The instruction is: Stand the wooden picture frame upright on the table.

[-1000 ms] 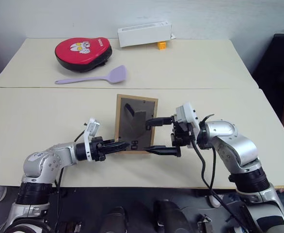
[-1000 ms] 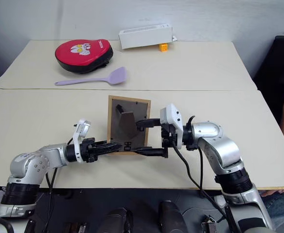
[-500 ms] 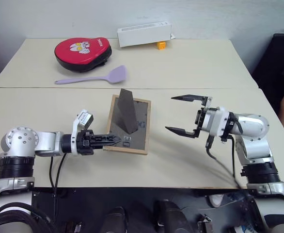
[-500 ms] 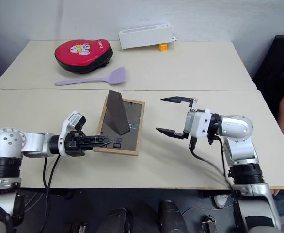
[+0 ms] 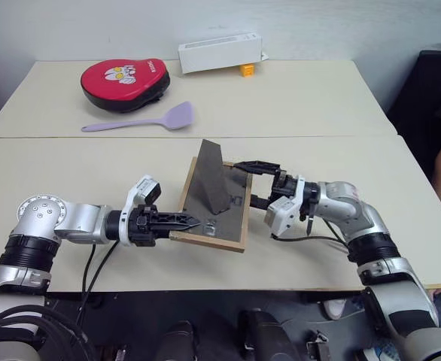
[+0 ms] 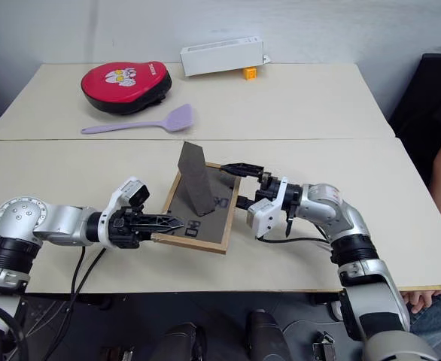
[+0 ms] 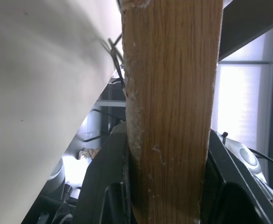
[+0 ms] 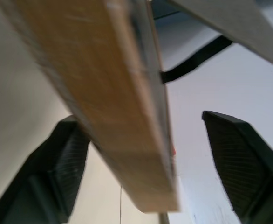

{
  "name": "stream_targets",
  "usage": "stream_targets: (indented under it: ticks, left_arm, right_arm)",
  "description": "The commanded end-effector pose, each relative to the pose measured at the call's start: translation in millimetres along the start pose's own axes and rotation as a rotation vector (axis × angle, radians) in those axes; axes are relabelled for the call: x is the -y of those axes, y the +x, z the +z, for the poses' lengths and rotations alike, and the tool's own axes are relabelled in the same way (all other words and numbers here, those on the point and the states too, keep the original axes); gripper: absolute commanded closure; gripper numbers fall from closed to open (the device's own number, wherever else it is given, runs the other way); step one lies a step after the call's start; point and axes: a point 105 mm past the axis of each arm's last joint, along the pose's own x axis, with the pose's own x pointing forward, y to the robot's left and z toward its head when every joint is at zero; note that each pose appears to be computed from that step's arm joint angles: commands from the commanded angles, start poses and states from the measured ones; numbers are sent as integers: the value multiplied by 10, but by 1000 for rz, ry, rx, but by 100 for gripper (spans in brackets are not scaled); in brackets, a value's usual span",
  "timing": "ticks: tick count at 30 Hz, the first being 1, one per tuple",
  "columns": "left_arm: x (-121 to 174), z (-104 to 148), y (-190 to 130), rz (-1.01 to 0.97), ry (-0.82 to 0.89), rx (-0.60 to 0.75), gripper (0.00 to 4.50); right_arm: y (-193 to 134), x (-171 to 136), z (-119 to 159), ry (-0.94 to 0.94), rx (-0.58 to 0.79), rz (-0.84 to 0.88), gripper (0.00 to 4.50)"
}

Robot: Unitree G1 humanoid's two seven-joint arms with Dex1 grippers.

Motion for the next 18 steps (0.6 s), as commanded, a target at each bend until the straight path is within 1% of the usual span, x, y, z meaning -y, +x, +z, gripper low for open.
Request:
stream_targets:
  ticks: [1,3,4,5,7,8,10,11,12,14,17,18]
  left_arm:
    - [162,9,3,-57,44,-7,324]
    - [175,3,2,-61,51,-7,324]
    - [180,2,6,-60,60,-5,324]
    - [207,17,23,-68,90,14,324]
    - [231,91,78,-31,185,99,324]
    - [247,104,81,-40,195,113,324]
    - [309,62,76,-52,232,107,250]
    - [339,59,46,-74,233,108,223]
    - [349,36,20,-61,243,103,195]
    - [344,22,-52,-44,237,107,129]
    - [318,36,-199,31,243,150,32]
    - [300,30,-258,83,252,163,3]
  right_arm:
    - [19,113,46,-29,30,-78,201]
    - [21,125,41,-31,29,-95,271]
    - [22,131,26,-24,22,-106,290]
    - [24,133,22,-26,20,-109,291]
    - [28,152,11,-28,18,-122,291]
    - [30,157,9,-31,18,-124,291]
    - [33,186,11,-37,22,-138,291]
    - [34,202,19,-43,28,-144,294]
    - [36,219,25,-48,33,-150,312]
    - [36,243,32,-53,40,-162,322]
    - [28,262,48,-63,50,-172,322]
    - [24,269,51,-64,52,-176,322]
